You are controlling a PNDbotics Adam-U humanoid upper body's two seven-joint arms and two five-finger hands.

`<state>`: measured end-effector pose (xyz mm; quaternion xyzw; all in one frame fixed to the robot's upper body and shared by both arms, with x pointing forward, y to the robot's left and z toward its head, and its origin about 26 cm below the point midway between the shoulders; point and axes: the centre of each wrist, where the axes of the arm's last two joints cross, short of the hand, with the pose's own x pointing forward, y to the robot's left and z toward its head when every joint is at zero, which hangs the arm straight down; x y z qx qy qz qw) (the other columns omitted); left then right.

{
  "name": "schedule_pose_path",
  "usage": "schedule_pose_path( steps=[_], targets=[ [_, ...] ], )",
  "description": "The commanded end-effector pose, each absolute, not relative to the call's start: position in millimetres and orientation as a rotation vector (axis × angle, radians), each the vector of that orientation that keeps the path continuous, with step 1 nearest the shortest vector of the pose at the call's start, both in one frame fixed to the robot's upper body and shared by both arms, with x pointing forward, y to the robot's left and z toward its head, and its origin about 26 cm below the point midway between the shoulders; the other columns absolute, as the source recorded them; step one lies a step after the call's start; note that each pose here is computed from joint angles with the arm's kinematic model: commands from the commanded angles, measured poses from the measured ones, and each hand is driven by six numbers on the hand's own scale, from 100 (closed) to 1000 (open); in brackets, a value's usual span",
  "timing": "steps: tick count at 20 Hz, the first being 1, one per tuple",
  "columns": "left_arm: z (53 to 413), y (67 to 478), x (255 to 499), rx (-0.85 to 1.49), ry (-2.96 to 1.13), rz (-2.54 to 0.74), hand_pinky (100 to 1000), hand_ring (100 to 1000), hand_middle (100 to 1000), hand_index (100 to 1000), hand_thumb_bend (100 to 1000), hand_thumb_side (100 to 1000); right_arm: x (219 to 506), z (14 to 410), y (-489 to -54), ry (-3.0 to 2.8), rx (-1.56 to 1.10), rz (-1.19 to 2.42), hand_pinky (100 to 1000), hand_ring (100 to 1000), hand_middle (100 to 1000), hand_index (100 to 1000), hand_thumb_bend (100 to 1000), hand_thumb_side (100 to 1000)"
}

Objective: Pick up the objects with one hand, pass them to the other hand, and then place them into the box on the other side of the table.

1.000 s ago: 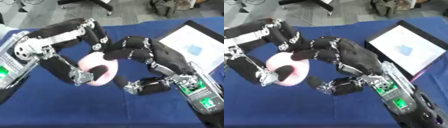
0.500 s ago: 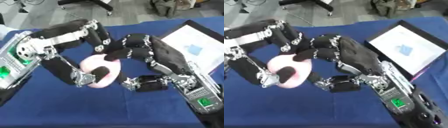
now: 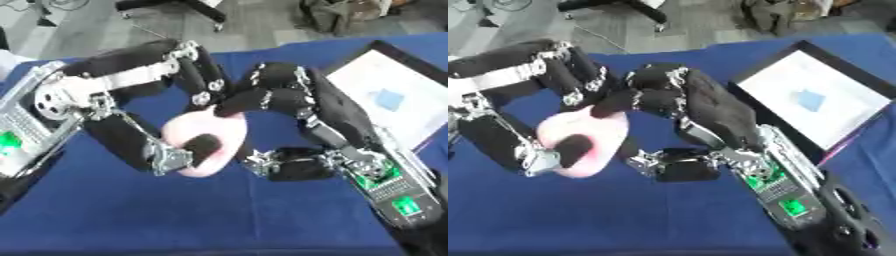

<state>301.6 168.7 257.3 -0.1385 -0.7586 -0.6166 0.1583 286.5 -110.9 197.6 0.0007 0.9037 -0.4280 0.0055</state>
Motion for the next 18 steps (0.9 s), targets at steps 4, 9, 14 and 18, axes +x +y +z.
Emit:
schedule_pose_path(
  steps=[4, 9, 14, 18],
  targets=[
    [267, 177, 300, -0.279, -2.179, -1.799, 765, 561, 531, 578, 100, 246, 289, 201, -113, 2.833, 0.003, -1.323, 610, 573, 561, 344, 100, 100],
    [270, 182, 300, -0.230, -2.177, -1.772, 773, 582, 557, 625, 100, 303, 290, 200, -114, 2.830, 0.002, -1.322, 610, 573, 560, 338, 100, 100],
    [270, 184, 301, -0.217, -2.181, -1.742, 776, 590, 568, 639, 100, 415, 291, 199, -115, 2.840, 0.002, -1.319, 611, 573, 553, 330, 100, 100],
    [270, 186, 301, -0.214, -2.179, -1.725, 782, 601, 584, 657, 100, 496, 292, 198, -116, 2.854, 0.007, -1.313, 611, 573, 553, 327, 100, 100]
  ],
)
